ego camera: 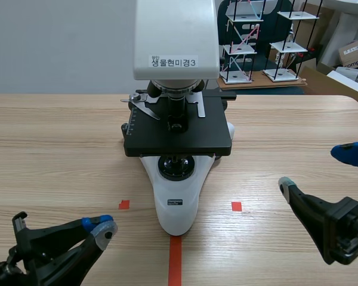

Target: Point at the diaphragm

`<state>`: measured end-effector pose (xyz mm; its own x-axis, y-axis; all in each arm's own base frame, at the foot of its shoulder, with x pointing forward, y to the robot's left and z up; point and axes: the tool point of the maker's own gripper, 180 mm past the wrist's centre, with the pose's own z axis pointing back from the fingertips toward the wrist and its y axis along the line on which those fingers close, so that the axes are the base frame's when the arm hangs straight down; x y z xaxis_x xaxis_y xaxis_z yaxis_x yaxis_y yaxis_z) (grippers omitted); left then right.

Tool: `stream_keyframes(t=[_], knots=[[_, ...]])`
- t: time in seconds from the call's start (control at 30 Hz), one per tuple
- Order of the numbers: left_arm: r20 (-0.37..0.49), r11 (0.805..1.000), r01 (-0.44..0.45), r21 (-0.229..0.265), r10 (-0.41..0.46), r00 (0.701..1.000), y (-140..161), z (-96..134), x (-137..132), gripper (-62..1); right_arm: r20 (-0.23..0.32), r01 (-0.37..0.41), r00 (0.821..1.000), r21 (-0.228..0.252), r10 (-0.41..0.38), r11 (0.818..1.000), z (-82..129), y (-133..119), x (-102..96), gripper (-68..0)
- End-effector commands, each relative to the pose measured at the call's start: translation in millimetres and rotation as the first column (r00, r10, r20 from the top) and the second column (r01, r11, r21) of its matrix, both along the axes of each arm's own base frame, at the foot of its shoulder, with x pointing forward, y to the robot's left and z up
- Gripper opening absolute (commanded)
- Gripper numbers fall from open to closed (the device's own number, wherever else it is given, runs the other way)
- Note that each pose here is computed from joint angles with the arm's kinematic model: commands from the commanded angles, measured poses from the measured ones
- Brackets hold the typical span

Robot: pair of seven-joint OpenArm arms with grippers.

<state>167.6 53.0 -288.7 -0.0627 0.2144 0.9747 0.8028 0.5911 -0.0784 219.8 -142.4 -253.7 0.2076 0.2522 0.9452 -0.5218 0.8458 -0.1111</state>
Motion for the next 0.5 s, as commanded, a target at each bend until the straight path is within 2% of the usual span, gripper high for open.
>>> stream_keyframes(t=[0.0,0.17,0.33,0.47], knots=[[0.051,0.999,0.015,-0.038,-0.013,0.999,-4.2,11.2,6.7,-56.5,0.027,-0.004,1.0,0.014,0.003,1.0,7.1,1.4,3.3,-9.8],[0.073,0.997,0.056,-0.051,-0.053,0.996,-34.5,-5.5,10.2,-56.5,0.027,-0.004,1.0,0.011,0.004,1.0,6.9,1.4,3.3,-9.8],[0.041,0.997,0.001,-0.083,0.002,0.999,-57.0,-21.9,26.6,-56.5,0.026,-0.004,1.0,0.01,0.004,1.0,6.8,1.4,3.3,-9.7],[0.02,0.996,-0.028,-0.087,0.029,0.999,-68.0,-30.8,40.6,-56.5,0.026,-0.004,1.0,0.01,0.004,1.0,6.8,1.4,3.3,-9.8]])
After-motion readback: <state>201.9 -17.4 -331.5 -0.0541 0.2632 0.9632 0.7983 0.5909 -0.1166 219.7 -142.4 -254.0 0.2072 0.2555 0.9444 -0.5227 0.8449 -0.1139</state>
